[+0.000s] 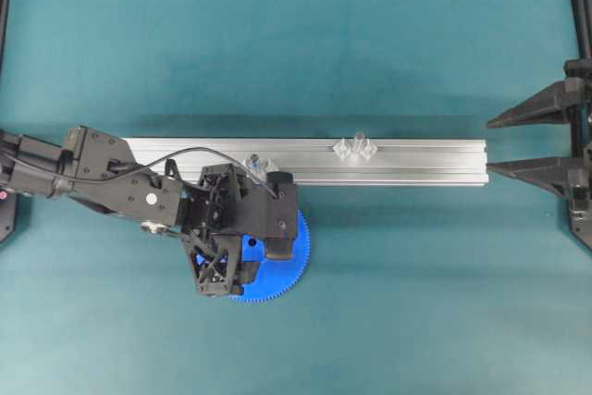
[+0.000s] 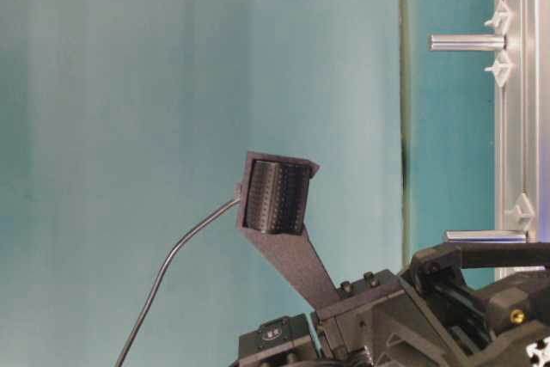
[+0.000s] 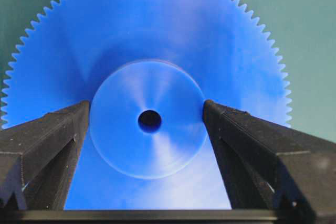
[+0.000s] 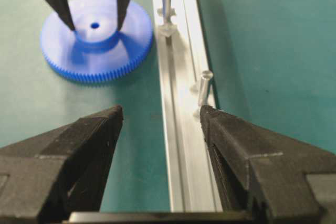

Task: Insert the large gear onto the shaft.
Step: 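Close the left gripper on the gear hub and lift the gear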

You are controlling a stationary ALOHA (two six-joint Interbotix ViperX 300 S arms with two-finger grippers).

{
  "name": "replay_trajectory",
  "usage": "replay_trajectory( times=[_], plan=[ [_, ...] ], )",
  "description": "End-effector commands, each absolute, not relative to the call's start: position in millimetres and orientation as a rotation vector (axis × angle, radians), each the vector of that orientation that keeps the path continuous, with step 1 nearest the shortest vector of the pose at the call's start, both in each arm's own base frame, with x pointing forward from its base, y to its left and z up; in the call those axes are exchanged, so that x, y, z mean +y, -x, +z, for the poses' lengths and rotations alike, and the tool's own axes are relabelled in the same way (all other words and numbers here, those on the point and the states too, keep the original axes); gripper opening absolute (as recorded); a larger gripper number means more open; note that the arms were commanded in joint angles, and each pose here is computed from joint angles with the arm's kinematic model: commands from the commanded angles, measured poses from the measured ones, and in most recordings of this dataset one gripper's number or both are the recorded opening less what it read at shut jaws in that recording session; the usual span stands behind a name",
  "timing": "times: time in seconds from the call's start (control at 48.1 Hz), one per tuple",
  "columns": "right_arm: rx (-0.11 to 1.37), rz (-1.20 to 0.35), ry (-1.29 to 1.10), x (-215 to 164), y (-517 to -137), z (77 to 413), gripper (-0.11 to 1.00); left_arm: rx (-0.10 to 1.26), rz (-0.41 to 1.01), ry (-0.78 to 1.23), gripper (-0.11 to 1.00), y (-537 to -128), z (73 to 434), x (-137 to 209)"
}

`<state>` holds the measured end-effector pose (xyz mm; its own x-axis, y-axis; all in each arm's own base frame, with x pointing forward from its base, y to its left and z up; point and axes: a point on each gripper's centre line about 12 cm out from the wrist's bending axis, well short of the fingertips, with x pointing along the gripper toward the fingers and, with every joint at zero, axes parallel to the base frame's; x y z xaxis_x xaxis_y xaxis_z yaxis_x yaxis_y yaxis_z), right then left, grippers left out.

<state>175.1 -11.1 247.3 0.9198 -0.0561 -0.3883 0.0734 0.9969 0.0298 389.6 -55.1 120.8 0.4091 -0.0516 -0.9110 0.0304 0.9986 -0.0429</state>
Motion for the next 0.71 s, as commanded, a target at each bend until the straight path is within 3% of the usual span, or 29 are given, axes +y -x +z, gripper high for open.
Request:
replay_trajectory(
  times=[0.0, 0.686],
  plan=[
    [0.388, -0.07, -0.049, -11.7, -176.5, 250.7, 0.7, 1.142, -0.069, 0.005, 0.91, -389.8, 125.2, -60.5],
    [0.388, -0.07, -0.05, -11.7, -176.5, 250.7, 0.69, 1.2, -0.095, -0.037, 0.91, -384.2, 117.0, -66.8]
  ],
)
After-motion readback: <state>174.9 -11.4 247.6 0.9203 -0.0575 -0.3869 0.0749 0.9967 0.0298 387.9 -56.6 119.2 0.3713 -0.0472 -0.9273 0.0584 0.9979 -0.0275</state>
